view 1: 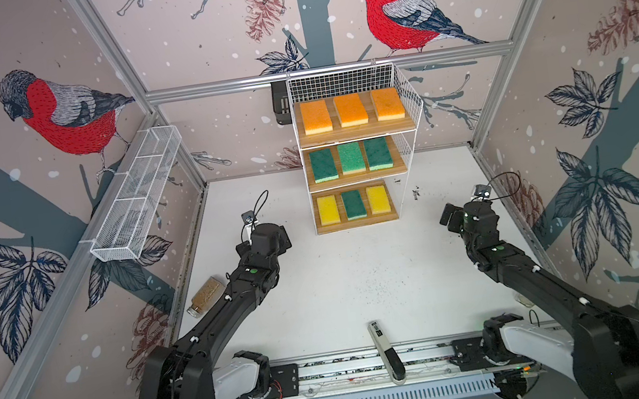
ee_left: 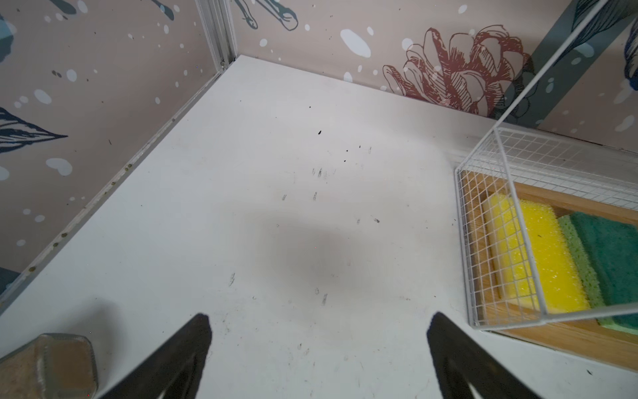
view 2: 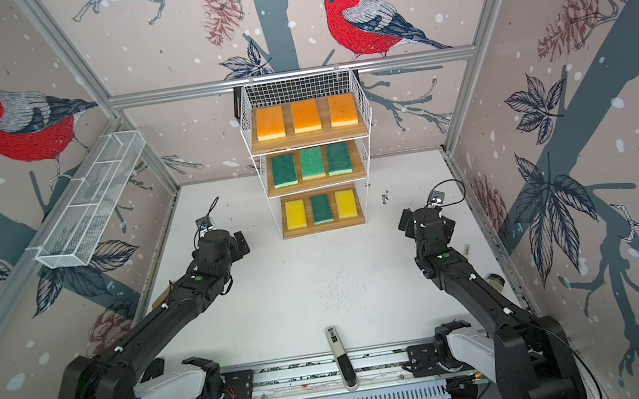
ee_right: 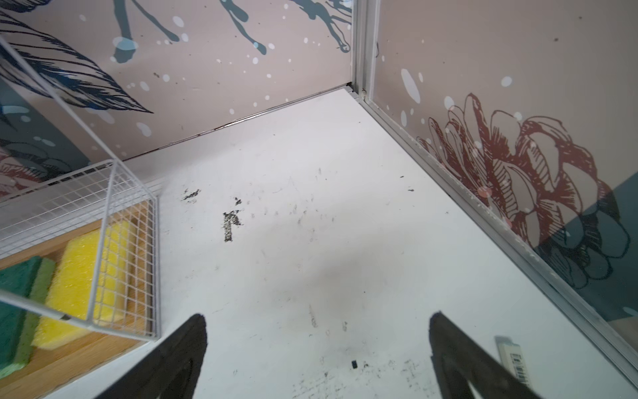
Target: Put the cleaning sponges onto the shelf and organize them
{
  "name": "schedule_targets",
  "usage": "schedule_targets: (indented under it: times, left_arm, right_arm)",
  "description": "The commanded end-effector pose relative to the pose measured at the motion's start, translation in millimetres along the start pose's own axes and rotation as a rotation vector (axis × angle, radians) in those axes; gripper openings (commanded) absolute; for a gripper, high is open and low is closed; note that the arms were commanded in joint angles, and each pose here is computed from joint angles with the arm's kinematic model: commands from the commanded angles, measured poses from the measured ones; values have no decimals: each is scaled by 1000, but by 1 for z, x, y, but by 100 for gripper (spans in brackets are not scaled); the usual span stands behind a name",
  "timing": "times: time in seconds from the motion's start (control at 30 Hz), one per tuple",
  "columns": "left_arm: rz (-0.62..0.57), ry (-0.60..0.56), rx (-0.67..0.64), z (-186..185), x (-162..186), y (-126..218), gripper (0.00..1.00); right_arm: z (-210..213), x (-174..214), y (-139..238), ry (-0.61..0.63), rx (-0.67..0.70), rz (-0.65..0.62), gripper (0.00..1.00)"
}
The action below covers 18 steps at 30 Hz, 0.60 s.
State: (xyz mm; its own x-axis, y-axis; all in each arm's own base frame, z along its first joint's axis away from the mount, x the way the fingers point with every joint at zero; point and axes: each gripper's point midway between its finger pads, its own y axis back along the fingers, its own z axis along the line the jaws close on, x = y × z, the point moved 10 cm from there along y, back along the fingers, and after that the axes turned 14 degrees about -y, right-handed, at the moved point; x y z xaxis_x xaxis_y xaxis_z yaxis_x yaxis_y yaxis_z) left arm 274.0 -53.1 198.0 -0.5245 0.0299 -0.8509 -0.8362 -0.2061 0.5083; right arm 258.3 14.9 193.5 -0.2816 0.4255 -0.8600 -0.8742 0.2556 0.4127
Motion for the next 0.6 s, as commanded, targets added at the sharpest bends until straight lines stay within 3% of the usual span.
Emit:
schedule_targets:
  times: [0.0,0.37,0.57]
  left_arm:
    - [-77,8,7,2,-4,-11,98]
    - [-188,-20,-97,24,0,-34,98]
    - [-207,-95,-170,29,10,-40,97]
  right_arm:
    - [-8,-9,-7,-45,-10,-82,100]
    - [-59,-1,-13,-144,59,-221,100]
    - [-55,4,-22,-122,-44,-231,100]
